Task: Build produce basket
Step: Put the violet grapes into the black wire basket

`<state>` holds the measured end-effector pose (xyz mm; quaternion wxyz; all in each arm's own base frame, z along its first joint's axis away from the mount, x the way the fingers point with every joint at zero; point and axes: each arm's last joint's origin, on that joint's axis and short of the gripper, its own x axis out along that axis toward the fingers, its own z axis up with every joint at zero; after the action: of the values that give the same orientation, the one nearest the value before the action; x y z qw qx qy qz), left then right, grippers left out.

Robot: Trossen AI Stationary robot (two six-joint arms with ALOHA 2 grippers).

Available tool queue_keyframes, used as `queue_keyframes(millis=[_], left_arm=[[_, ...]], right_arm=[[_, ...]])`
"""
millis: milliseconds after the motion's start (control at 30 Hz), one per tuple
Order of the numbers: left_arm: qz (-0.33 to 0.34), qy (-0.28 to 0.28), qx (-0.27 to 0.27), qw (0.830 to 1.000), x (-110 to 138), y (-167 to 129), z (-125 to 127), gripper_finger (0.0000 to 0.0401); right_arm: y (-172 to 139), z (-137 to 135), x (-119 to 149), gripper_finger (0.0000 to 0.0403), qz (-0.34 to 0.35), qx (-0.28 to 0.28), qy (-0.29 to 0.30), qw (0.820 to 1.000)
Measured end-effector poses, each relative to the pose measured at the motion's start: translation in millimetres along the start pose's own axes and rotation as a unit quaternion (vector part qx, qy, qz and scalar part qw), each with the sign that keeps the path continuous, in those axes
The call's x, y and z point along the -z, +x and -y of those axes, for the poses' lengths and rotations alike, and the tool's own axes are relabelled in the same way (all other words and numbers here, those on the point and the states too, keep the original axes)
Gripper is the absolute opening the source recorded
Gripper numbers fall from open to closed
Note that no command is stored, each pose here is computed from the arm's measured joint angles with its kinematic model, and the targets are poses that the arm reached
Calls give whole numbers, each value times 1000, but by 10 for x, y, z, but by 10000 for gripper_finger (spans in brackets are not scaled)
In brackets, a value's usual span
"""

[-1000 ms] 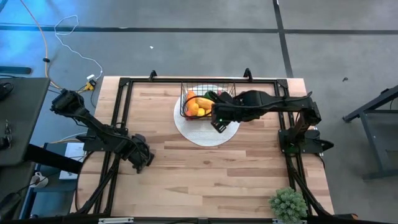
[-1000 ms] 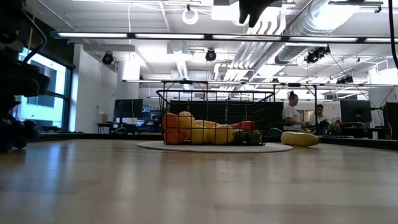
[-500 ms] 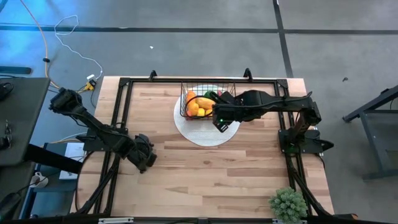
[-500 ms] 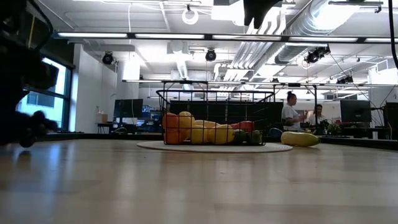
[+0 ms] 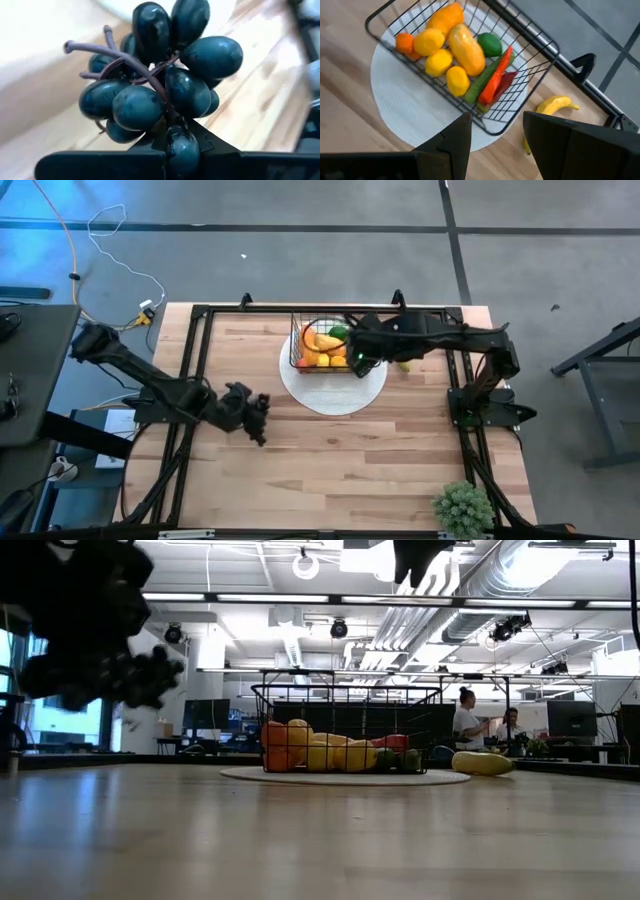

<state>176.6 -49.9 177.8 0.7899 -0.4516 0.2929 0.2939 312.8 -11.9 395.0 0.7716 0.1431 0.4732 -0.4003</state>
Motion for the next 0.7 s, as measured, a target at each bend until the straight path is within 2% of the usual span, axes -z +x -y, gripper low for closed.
queue_keyframes(millis=[100, 200, 267, 467, 700], left_arm=[[35, 0, 32, 999, -153, -11, 51, 6], [70, 2, 55, 996, -317, -19, 78, 6], [95, 6, 66, 993, -427, -24, 88, 6], [159, 44, 107, 980, -742, -36, 133, 6], [235, 96, 77, 964, -1194, -166, 208, 6]], right_arm=[[-21, 129, -54, 161, 9, 6, 9, 1000], [-35, 226, -166, 161, 52, 5, 58, 997], [-11, 267, -234, 161, 63, 4, 33, 997], [15, 492, -318, 161, 52, 7, 25, 998], [71, 684, -414, 161, 54, 24, 11, 998]])
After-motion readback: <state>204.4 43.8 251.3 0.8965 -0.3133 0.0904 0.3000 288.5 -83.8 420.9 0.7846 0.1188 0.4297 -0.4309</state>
